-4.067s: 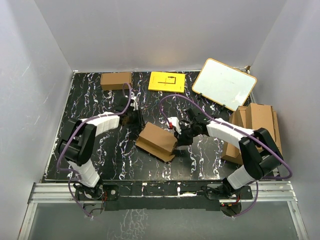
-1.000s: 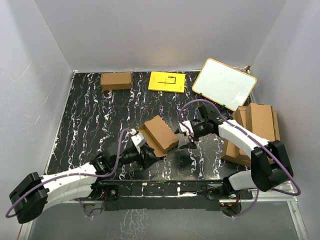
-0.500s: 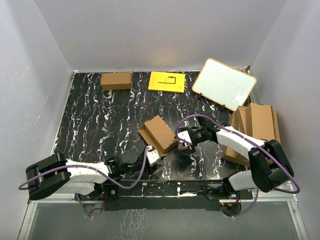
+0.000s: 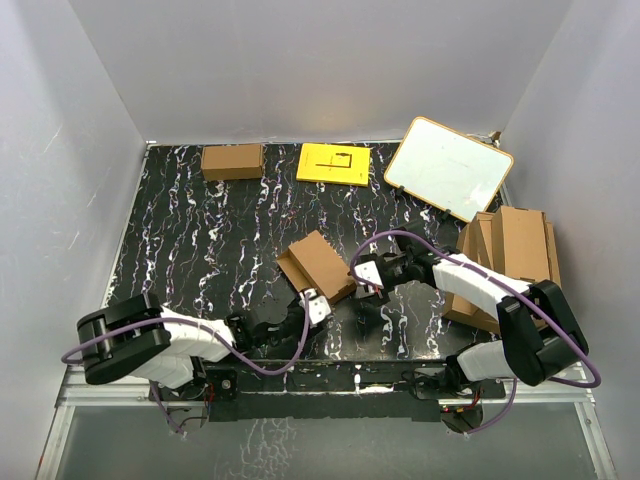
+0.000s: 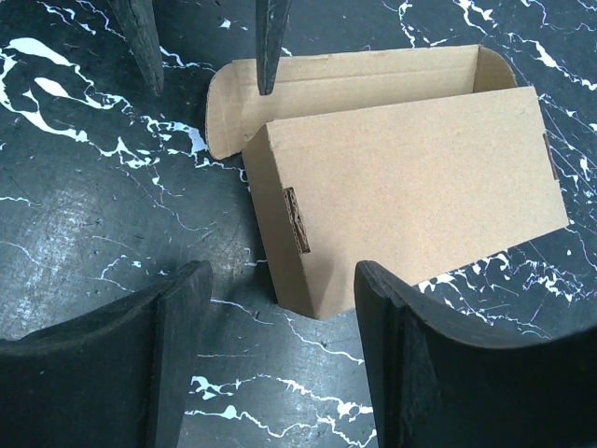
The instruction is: Fold the paper box
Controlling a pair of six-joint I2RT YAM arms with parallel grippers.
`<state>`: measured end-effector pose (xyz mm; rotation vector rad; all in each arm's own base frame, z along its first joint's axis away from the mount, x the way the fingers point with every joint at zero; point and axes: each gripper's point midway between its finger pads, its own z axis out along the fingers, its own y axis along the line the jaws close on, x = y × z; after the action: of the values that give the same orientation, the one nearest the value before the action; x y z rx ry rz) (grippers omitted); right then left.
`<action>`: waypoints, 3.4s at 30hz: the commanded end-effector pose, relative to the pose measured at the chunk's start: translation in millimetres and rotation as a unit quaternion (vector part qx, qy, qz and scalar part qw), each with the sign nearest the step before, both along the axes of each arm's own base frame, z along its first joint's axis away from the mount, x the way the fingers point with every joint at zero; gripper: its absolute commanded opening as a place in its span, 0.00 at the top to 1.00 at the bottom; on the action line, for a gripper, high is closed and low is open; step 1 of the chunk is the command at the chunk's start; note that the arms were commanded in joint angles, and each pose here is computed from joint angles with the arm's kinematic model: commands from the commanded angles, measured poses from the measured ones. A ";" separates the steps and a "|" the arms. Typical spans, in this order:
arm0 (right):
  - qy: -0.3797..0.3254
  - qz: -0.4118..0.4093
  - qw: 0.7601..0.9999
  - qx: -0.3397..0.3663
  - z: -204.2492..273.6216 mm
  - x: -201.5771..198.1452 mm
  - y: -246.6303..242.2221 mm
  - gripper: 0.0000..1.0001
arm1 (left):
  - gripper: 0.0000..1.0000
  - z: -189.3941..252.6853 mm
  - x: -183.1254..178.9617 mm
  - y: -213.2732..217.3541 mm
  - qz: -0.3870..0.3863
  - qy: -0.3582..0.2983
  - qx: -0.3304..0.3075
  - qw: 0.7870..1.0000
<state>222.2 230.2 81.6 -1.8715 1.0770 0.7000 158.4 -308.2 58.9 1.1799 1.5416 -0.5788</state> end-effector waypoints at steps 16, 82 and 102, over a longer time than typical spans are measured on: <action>-0.009 0.006 0.999 0.043 20.6 3.6 12.7 0.34 | 0.72 -3.7 11.9 -12.5 0.021 -0.002 0.001 1.000; 0.449 -0.366 0.814 0.036 -22.0 86.4 0.7 0.49 | 1.00 -8.2 15.9 4.3 0.093 0.052 -0.046 0.993; 0.445 -0.374 0.813 0.024 -27.8 87.8 -1.3 0.52 | 1.00 -10.2 16.9 9.1 0.110 0.071 -0.067 0.989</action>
<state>289.2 233.6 57.4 -0.8246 2.1935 1.2233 173.2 -300.3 43.1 0.9147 1.7087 -0.5978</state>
